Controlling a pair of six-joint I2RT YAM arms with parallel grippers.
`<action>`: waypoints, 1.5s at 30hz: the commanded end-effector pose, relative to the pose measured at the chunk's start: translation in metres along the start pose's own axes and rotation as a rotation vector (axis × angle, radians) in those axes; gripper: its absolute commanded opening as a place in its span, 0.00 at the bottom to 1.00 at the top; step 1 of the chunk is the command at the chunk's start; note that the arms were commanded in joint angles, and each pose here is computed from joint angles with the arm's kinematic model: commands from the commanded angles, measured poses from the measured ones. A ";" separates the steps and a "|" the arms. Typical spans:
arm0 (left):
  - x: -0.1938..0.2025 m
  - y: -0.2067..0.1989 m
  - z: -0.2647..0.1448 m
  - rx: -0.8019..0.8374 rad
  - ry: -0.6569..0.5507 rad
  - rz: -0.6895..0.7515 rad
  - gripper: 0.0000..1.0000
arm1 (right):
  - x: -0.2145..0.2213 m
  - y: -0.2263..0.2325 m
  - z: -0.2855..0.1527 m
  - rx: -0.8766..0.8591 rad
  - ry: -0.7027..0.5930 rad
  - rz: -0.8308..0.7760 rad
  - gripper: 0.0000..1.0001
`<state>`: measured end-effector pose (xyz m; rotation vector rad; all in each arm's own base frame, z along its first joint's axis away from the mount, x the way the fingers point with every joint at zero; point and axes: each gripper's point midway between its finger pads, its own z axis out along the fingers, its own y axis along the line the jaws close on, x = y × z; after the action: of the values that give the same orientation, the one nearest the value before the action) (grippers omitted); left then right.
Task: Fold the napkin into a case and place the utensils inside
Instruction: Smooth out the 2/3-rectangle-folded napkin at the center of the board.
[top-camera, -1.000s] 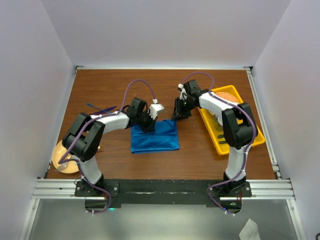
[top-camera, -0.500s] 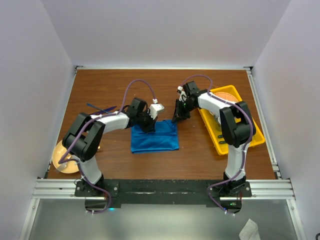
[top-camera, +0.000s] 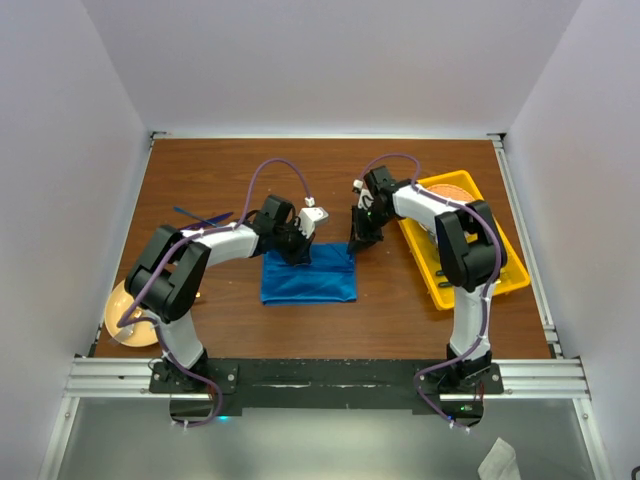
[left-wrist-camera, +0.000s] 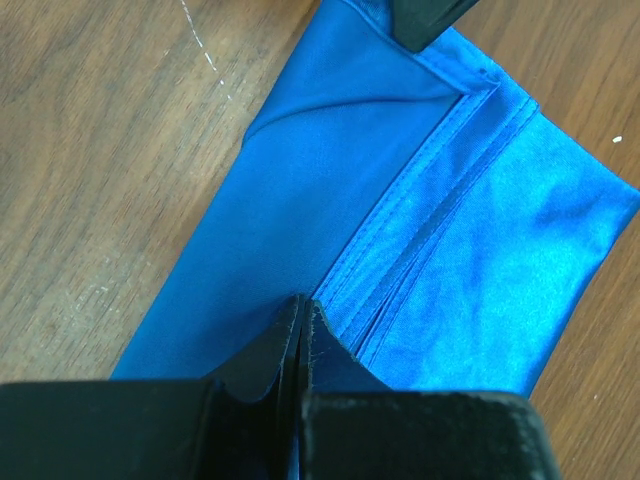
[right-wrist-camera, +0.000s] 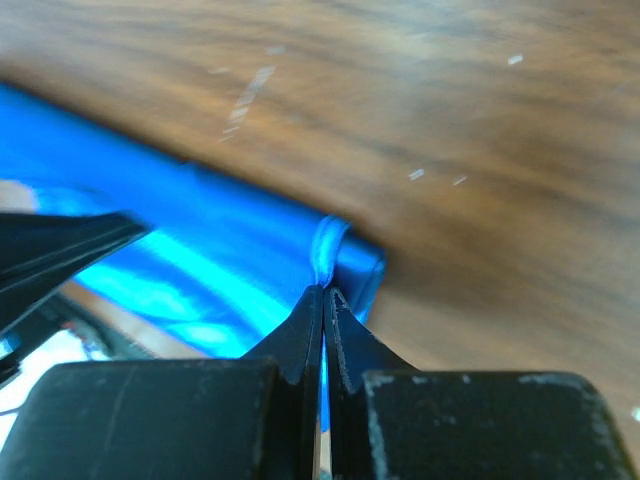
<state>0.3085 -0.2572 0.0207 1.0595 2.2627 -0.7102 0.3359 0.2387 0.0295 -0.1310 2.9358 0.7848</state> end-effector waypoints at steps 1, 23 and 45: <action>0.025 0.006 0.005 -0.032 0.086 -0.038 0.02 | -0.004 -0.020 0.014 0.077 0.000 -0.036 0.00; 0.029 0.062 -0.033 0.002 0.029 -0.384 0.29 | -0.015 -0.047 0.030 0.188 -0.028 -0.149 0.00; -0.121 -0.017 -0.063 0.531 -0.442 -0.585 0.63 | -0.025 -0.045 0.032 0.200 -0.052 -0.187 0.00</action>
<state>0.3429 -0.2638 0.1345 0.4412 2.0941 -1.4979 0.3587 0.2431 0.0175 -0.3210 2.8634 0.6981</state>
